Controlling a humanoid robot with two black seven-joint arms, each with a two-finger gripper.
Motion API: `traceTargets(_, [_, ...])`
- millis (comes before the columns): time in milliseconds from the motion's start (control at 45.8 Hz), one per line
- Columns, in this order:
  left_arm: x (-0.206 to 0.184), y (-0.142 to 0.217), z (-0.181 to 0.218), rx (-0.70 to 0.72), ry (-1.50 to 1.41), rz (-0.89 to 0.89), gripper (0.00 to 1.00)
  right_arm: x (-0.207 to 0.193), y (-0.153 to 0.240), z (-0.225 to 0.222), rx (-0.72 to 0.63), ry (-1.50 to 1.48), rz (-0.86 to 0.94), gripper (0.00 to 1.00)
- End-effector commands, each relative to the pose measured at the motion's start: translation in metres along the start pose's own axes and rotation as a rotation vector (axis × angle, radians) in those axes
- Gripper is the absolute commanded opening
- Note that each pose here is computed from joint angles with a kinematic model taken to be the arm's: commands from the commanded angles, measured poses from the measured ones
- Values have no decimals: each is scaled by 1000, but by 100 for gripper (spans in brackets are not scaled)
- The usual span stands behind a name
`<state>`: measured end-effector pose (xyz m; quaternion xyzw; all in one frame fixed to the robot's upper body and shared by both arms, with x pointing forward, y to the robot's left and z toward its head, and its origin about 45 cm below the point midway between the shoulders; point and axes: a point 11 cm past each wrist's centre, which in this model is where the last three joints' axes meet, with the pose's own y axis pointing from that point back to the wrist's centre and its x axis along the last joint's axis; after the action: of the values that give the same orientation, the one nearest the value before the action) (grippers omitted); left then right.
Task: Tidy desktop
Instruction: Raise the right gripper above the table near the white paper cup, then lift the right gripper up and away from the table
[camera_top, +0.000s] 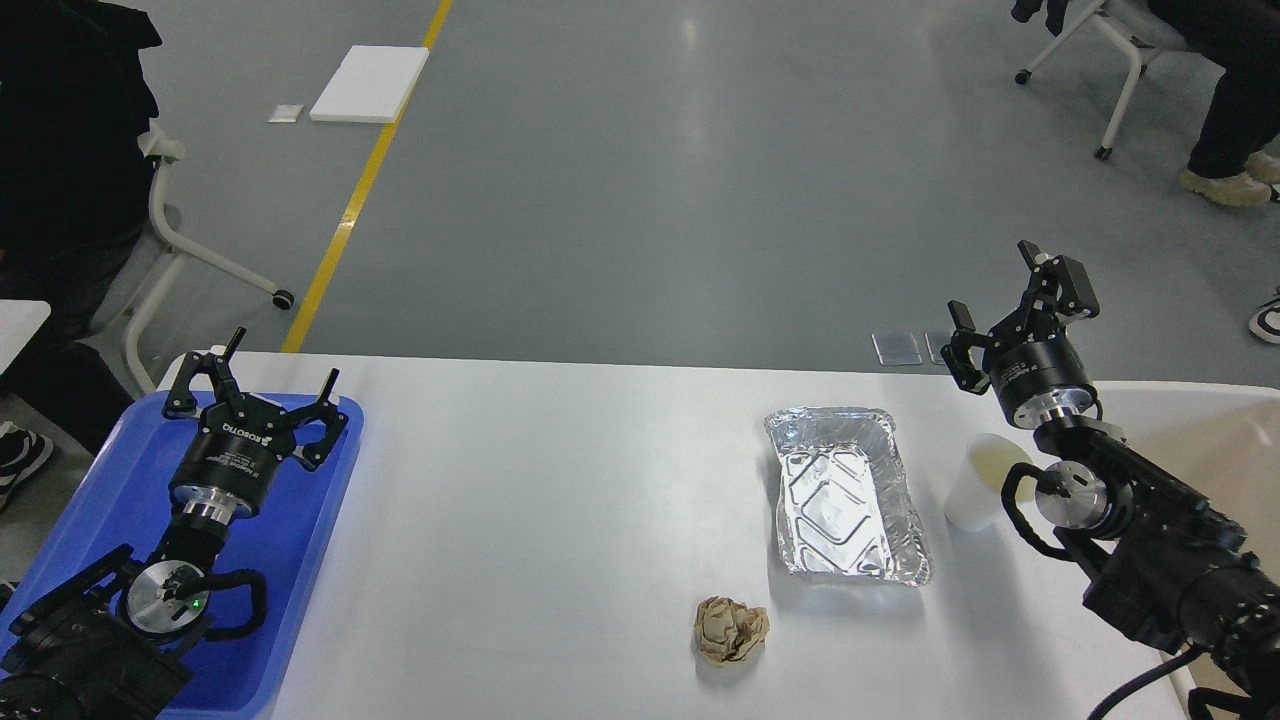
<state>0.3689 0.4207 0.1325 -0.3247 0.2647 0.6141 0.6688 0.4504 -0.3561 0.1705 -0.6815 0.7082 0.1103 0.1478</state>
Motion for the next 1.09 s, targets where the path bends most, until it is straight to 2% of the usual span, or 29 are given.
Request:
traceTargets(0, [0, 0, 0, 0, 0, 0, 99, -3, -1, 0, 1, -4, -8, 100])
traceTargets(328, [-1, -1, 0, 0, 2, -2, 99, 3, -3, -9, 15, 8, 0, 100])
traceTargets(503, [-1, -1, -1, 0, 3, -2, 99, 19, -1, -24, 31, 35, 14, 100])
traceTargets(787, [-1, -1, -1, 0, 3, -2, 99, 6, -1, -19, 0, 60, -49, 100])
traceTargets(1071, [-1, -1, -2, 2, 4, -3, 99, 22, -6, -51, -53, 284, -139, 100])
